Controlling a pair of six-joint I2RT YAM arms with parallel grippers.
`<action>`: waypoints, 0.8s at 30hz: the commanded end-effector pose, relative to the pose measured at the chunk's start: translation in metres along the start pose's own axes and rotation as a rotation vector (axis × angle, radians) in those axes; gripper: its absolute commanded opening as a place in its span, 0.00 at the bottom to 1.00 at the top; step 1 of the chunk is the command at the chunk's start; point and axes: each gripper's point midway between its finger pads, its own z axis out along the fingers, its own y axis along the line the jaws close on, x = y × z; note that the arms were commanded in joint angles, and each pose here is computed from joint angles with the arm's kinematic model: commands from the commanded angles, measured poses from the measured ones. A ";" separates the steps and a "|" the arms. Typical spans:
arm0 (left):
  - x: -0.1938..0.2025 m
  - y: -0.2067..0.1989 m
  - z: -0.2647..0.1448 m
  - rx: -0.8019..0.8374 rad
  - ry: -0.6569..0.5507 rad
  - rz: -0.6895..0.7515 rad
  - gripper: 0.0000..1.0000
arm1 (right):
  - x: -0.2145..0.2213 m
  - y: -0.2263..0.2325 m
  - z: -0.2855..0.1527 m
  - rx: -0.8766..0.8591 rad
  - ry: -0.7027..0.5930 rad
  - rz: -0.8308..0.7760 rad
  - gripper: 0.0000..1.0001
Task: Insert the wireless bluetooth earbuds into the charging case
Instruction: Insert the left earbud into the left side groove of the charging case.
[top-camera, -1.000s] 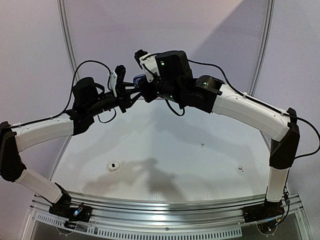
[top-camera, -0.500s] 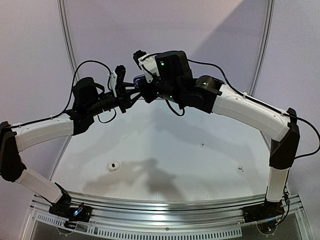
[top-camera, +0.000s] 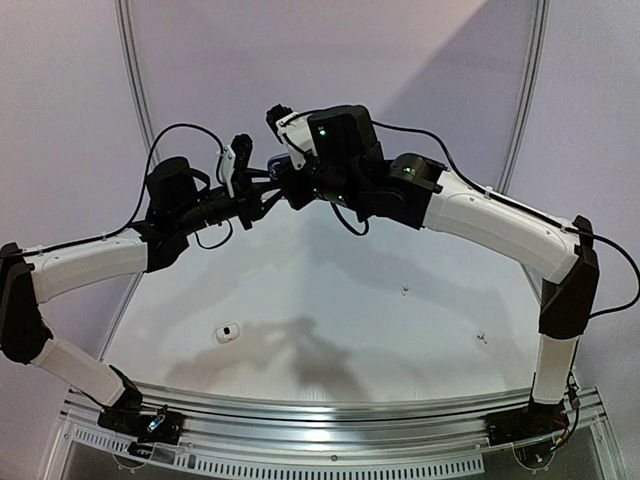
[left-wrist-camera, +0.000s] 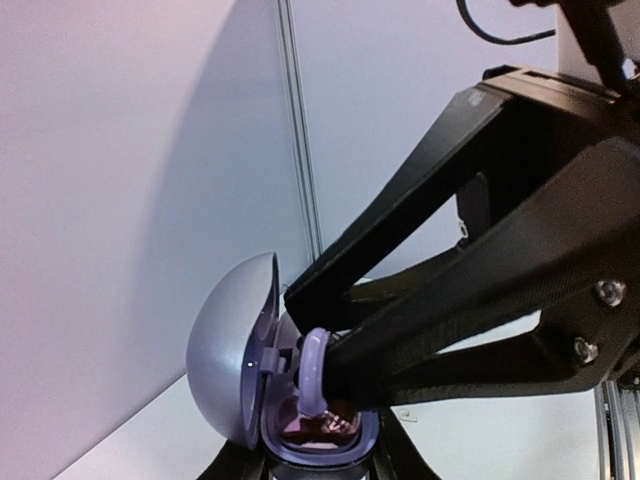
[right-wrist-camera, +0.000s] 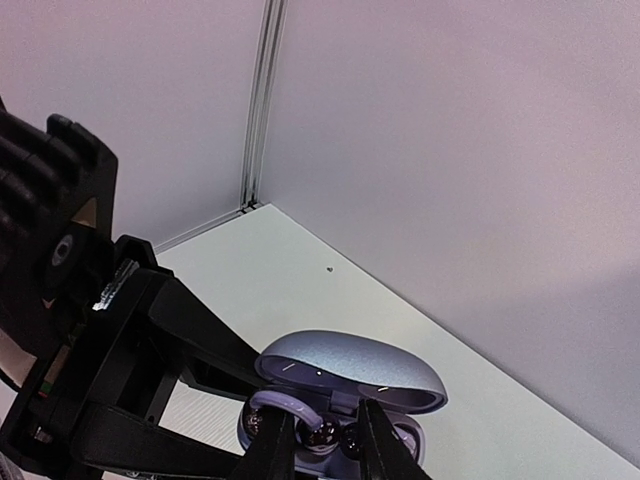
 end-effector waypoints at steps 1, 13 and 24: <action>-0.042 0.001 -0.008 -0.010 -0.131 0.065 0.00 | 0.047 0.000 0.003 0.018 0.154 -0.068 0.23; -0.043 -0.002 -0.008 0.005 -0.139 0.060 0.00 | 0.048 -0.007 -0.002 0.039 0.170 -0.081 0.23; -0.042 0.000 -0.008 0.000 -0.133 0.056 0.00 | 0.052 -0.012 -0.006 0.061 0.190 -0.110 0.27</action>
